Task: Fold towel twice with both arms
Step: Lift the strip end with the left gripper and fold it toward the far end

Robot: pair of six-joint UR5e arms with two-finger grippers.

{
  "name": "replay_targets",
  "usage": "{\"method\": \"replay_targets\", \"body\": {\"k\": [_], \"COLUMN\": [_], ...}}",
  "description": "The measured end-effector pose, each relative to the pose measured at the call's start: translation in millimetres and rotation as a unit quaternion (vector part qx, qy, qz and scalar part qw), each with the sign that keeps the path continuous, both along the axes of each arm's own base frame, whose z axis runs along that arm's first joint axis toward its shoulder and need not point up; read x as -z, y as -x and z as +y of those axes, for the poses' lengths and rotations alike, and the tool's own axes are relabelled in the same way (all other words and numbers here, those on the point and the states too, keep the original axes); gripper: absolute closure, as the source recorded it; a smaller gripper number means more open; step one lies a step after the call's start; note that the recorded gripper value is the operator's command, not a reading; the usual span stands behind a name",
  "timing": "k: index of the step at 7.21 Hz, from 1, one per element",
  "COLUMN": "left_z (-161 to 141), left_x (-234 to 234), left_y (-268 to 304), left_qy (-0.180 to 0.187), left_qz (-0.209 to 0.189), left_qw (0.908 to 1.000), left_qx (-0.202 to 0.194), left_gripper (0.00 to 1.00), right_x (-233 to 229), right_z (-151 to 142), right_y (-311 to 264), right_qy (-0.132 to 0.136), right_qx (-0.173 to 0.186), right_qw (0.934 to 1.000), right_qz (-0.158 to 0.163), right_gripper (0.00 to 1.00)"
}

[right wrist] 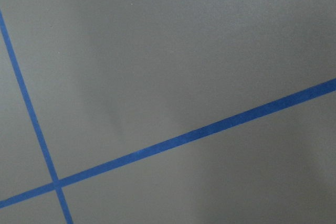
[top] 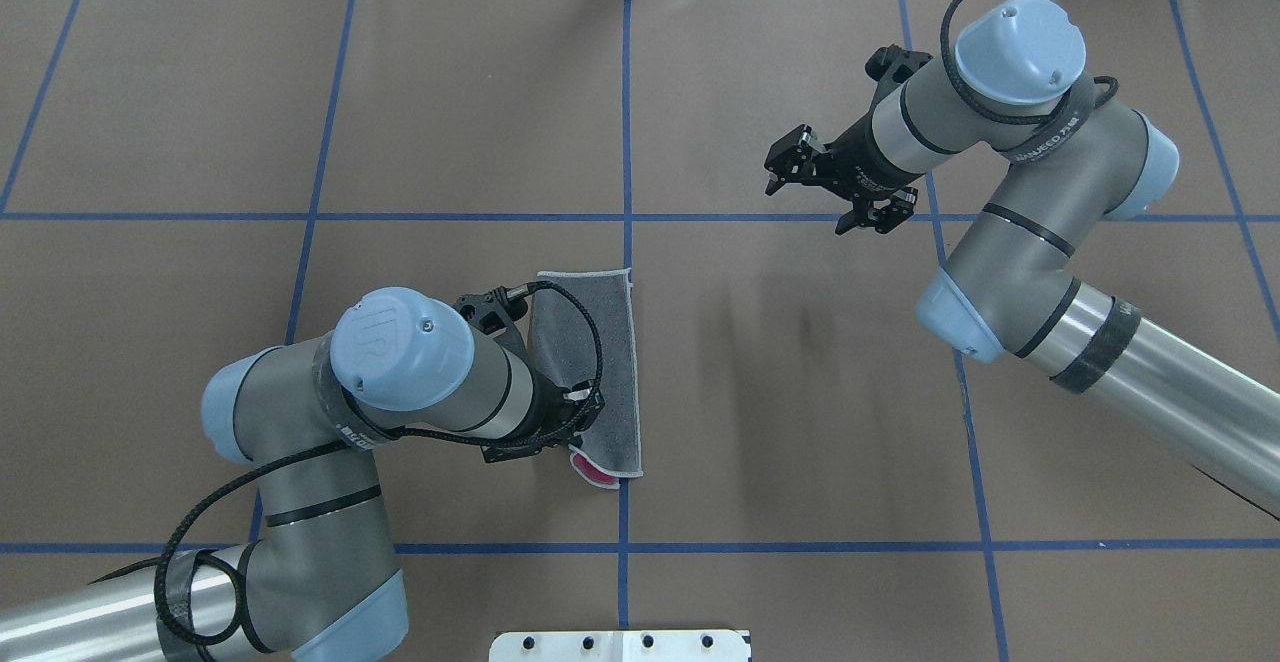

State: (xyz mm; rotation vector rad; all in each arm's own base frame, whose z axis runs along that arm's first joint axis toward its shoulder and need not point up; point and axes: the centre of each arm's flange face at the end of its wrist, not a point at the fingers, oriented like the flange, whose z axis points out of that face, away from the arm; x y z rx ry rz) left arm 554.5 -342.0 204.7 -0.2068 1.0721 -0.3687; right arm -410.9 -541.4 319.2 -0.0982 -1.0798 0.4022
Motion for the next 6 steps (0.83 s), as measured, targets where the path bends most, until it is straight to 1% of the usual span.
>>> {"method": "replay_targets", "body": {"k": [3,5,6], "left_z": [-54.8,-87.4,-98.5], "left_x": [-1.6,-9.4,-13.4], "left_y": [20.7,12.1,1.7], "left_qy": [0.011,0.014,0.016], "left_qz": [-0.004,0.000,0.011], "left_qw": [0.9987,0.9975,0.9969], "left_qx": [0.049,0.069,0.076], "left_gripper": [1.00,1.00,1.00], "right_x": [-2.8,-3.0,-3.1], "right_z": [1.7,2.3,2.6], "right_y": [0.1,0.9,1.7], "right_qy": [-0.002,-0.003,-0.004], "right_qx": [0.001,0.000,-0.002], "right_qw": [1.0000,1.0000,1.0000], "right_qz": [-0.002,-0.001,0.000], "right_gripper": [0.00,0.00,0.00]}}
